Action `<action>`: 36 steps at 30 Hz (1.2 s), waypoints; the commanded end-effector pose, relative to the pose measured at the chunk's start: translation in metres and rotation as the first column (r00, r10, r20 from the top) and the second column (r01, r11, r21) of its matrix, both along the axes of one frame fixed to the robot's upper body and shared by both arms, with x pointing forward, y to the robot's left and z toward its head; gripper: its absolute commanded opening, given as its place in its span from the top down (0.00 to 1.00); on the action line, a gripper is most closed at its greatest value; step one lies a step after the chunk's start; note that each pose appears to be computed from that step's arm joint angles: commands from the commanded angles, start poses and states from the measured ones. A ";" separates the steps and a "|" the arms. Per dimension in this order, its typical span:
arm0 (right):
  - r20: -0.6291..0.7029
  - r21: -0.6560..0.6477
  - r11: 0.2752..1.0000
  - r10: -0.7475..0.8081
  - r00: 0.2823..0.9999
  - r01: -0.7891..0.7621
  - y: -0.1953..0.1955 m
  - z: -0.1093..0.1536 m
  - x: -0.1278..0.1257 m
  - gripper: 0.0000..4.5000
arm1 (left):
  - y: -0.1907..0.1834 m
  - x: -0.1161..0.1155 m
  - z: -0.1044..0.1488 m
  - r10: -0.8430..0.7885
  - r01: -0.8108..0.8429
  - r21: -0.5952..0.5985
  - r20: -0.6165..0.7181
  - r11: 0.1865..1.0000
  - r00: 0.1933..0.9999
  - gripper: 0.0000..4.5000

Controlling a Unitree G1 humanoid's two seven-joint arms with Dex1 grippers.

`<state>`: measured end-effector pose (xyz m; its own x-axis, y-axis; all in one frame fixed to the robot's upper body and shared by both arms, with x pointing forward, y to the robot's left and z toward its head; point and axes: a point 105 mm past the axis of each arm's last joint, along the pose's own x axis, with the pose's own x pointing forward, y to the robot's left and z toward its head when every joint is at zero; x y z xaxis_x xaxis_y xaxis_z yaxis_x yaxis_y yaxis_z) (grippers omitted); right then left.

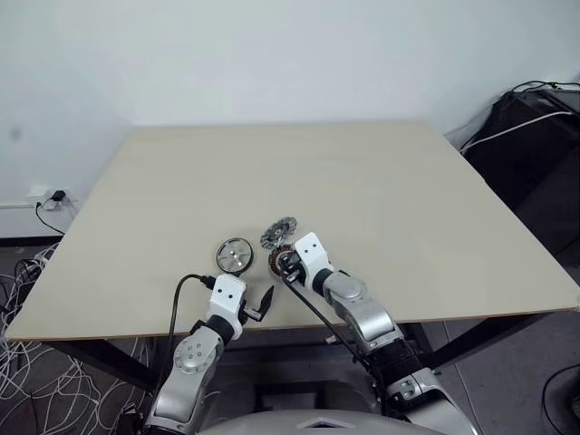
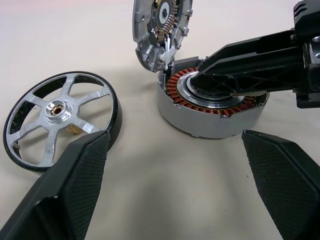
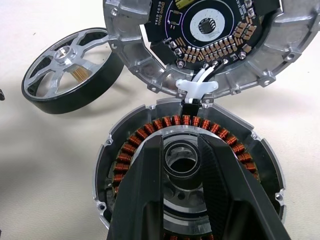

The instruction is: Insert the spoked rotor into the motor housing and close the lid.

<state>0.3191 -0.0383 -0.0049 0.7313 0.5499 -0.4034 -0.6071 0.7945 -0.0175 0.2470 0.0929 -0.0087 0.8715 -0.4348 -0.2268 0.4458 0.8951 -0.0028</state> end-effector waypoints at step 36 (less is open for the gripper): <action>0.047 -0.008 0.997 0.073 0.996 -0.073 0.020 0.032 0.003 1.00 | -0.003 0.005 0.014 0.002 -0.001 -0.027 0.050 1.000 0.999 0.00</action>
<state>0.3140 -0.0229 0.0061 0.6859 0.5855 -0.4322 -0.6578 0.7528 -0.0242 0.2470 0.0926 -0.0086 0.8713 -0.4358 -0.2258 0.4458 0.8951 -0.0073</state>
